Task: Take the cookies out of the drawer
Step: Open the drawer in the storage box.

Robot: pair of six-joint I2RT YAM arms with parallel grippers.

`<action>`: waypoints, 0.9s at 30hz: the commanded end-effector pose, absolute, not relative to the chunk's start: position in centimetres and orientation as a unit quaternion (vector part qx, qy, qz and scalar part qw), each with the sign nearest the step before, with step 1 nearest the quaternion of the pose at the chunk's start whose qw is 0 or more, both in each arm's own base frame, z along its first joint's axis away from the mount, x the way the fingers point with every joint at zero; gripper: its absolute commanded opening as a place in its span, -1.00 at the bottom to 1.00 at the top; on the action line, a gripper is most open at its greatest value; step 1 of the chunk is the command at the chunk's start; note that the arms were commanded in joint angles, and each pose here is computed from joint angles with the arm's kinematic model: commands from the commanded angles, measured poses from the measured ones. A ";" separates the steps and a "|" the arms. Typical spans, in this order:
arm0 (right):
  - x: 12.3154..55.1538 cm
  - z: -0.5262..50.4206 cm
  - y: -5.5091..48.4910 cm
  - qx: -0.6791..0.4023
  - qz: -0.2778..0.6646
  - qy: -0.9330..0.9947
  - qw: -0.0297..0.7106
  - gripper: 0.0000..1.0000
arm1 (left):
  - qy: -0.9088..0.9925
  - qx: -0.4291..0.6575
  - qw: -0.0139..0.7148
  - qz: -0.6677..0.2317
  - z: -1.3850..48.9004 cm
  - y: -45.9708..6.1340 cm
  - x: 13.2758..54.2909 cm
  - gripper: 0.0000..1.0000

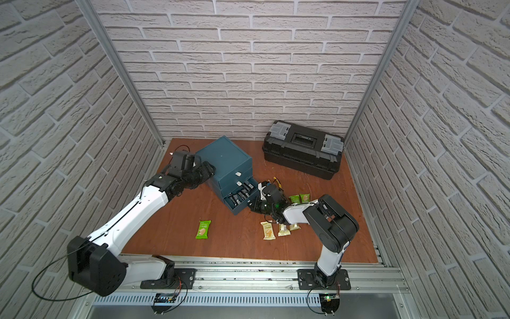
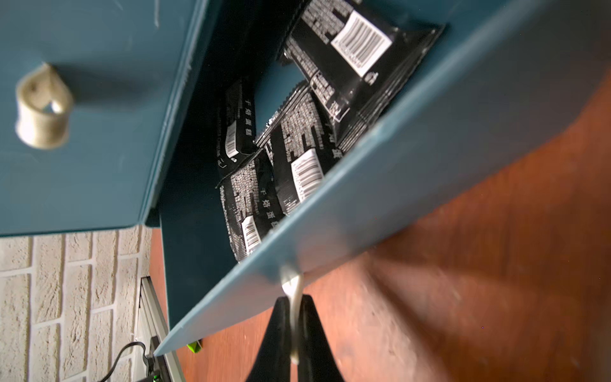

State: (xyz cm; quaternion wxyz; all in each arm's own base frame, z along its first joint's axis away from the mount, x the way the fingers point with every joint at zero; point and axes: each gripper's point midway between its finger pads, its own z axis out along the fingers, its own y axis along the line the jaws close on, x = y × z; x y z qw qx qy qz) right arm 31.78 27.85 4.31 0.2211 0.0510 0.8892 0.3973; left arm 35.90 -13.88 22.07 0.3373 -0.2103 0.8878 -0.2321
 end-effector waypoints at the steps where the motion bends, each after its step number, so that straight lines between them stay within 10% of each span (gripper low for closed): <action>1: 30.5 5.0 27.6 0.025 0.398 0.889 0.225 -0.95 | 0.904 -0.225 0.308 -0.192 19.6 -12.3 34.4 0.52; 27: 25.7 4.5 23.7 0.004 0.346 0.915 0.209 -0.95 | 0.904 -0.224 0.305 -0.199 19.2 -12.5 34.8 0.51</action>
